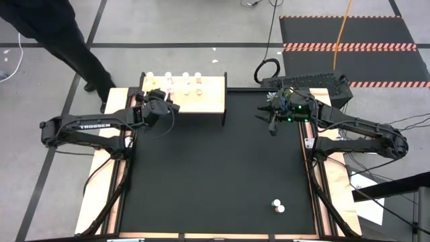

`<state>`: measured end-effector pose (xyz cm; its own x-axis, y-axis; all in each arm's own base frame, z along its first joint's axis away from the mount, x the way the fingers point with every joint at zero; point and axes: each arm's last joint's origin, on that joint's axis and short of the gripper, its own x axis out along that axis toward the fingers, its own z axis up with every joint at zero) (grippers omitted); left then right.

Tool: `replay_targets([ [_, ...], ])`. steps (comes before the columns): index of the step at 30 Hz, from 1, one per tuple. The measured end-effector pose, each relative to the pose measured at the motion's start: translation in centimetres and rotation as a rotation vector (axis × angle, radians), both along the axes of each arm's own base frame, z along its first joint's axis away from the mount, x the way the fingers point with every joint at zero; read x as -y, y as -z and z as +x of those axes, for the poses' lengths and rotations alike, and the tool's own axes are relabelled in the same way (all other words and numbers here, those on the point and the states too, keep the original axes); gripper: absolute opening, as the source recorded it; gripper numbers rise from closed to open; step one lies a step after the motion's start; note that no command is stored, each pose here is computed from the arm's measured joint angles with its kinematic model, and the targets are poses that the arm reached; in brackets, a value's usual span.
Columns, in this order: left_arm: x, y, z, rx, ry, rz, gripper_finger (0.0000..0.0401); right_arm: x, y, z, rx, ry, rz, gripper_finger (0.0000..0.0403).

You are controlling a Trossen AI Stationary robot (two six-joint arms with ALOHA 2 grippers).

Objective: Pick and place medicine bottles onto shelf by color
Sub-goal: Put the blue medicine bottle aligned with the other blue medicine bottle on the shelf

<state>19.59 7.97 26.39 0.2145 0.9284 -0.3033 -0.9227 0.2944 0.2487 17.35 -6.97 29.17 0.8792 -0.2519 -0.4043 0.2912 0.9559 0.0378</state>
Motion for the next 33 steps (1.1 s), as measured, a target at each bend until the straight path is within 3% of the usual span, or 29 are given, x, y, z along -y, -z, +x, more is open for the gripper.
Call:
replay_targets([
  [4,0.9,-1.5,0.0,-0.040,0.072,0.034,0.0219,0.0,0.0,0.0,0.006,-0.009,0.018,0.0157],
  [11,3.1,-7.2,0.9,-0.063,0.226,0.120,0.0232,-0.2,0.0,0.1,0.025,-0.019,0.087,0.0157],
  [16,5.8,-9.6,2.6,-0.020,0.375,0.126,0.0232,-0.3,0.1,-0.1,0.042,0.040,0.233,0.0157],
  [19,7.9,-8.7,4.5,-0.025,0.485,0.090,0.0228,-0.7,0.1,-0.6,0.034,0.010,0.299,0.0157],
  [26,14.7,-3.9,10.1,-0.072,0.856,0.018,0.0228,-2.3,0.5,-2.6,-0.074,-0.025,0.371,0.0157],
  [33,18.7,-0.4,14.3,0.128,1.031,-0.060,0.0228,-4.7,1.7,-4.1,-0.257,-0.107,0.497,0.0157],
])
